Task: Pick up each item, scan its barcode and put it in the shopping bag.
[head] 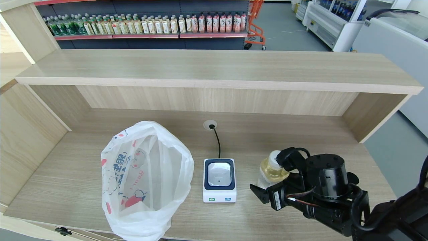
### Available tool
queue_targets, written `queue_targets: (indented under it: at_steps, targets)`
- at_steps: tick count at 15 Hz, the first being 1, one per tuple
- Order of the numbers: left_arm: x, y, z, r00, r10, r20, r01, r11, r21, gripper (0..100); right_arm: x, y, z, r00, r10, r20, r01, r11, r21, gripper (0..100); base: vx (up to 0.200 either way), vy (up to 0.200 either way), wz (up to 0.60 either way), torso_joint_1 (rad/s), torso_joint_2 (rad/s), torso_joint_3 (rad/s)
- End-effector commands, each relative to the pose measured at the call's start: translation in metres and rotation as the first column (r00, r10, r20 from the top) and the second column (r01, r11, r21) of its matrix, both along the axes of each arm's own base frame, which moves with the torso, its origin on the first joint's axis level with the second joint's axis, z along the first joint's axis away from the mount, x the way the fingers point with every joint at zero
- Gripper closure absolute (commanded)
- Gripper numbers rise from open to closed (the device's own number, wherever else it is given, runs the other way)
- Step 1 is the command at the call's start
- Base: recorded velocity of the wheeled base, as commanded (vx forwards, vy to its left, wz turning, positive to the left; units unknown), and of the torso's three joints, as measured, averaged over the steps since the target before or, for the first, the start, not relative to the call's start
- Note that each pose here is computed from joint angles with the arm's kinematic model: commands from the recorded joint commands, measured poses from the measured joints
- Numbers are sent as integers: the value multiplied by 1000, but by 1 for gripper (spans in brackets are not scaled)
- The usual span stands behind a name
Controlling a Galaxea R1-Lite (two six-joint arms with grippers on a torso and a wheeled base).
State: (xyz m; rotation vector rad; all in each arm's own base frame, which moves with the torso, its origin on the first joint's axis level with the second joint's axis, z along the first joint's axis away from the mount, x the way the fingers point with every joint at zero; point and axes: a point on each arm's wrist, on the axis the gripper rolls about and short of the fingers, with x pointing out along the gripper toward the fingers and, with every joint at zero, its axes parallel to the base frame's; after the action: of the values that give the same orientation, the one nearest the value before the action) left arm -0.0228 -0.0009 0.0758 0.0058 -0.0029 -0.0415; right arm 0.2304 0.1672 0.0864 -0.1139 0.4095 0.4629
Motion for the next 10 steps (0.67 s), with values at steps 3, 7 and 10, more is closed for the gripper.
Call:
queue_targets:
  at_steps: [3, 7, 10]
  targets:
    - [0, 0, 0, 1000, 0, -1, 0, 1000, 0, 0, 6, 5, 1, 1000, 7, 26, -7, 1000, 8, 0, 0, 0, 0, 0, 0, 0]
    - [0, 0, 0, 1000, 0, -1, 0, 1000, 0, 0, 12, 6, -2, 999, 1, 44, -2, 1000, 16, 0, 0, 0, 0, 0, 0, 0]
    - [0, 0, 0, 1000, -1, -1, 1, 1000, 0, 0, 21, 10, -8, 996, 3, 90, -5, 1000, 26, 100, 0, 0, 0, 0, 0, 0]
